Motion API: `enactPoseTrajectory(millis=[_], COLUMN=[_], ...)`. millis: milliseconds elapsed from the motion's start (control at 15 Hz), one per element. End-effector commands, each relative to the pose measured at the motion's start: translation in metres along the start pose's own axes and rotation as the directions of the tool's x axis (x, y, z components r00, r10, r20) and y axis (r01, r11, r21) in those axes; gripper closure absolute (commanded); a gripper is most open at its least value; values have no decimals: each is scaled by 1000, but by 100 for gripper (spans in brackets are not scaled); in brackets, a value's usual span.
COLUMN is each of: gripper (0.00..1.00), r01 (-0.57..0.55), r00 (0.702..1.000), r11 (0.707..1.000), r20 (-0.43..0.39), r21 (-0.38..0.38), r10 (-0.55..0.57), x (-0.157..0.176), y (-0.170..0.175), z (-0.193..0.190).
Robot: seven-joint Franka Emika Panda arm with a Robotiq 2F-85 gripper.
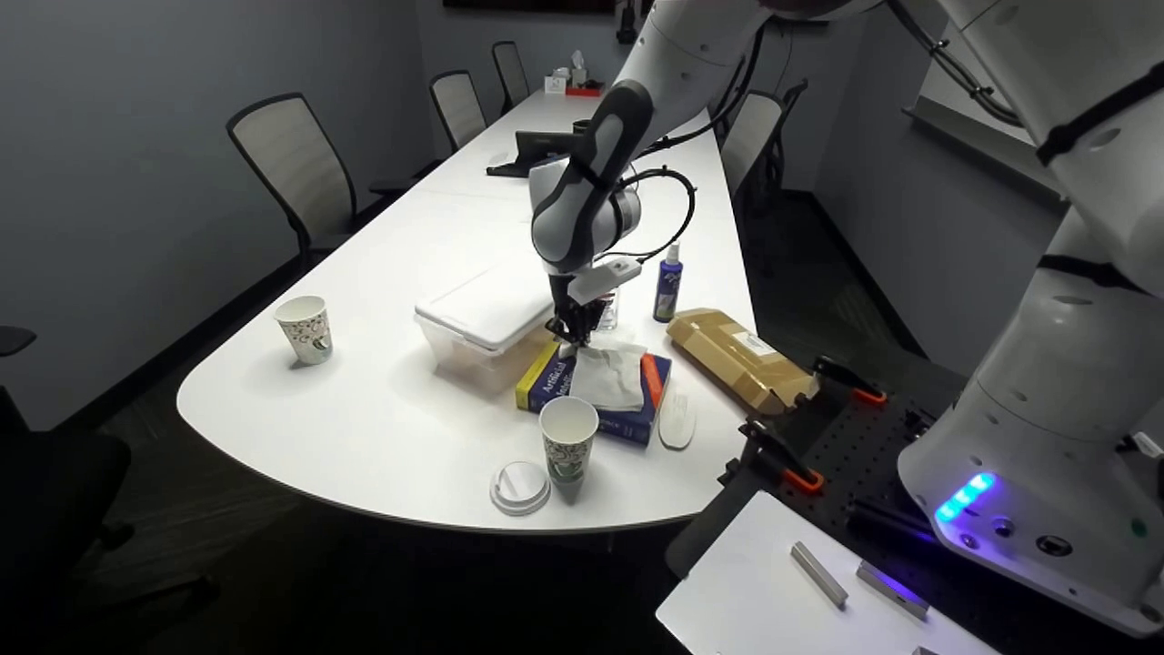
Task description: Use the tissue to wipe the cover of the book
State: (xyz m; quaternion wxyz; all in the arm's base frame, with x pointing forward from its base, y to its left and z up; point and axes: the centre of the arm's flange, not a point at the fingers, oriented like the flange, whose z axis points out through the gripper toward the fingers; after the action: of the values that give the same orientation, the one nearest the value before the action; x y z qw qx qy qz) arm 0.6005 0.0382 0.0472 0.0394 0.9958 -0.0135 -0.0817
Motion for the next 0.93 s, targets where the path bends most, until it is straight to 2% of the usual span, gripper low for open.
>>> enactPoseTrajectory(millis=[0, 200, 467, 867], gripper=[99, 99, 99, 99], r01=[49, 83, 109, 82], r00=[997, 994, 993, 996], r11=[998, 994, 990, 994], r20=[49, 62, 26, -37], r21=[36, 66, 87, 67], r10=[-51, -87, -111, -79], x=[-34, -47, -51, -38], y=[-23, -44, -62, -56], z=[-25, -29, -22, -7])
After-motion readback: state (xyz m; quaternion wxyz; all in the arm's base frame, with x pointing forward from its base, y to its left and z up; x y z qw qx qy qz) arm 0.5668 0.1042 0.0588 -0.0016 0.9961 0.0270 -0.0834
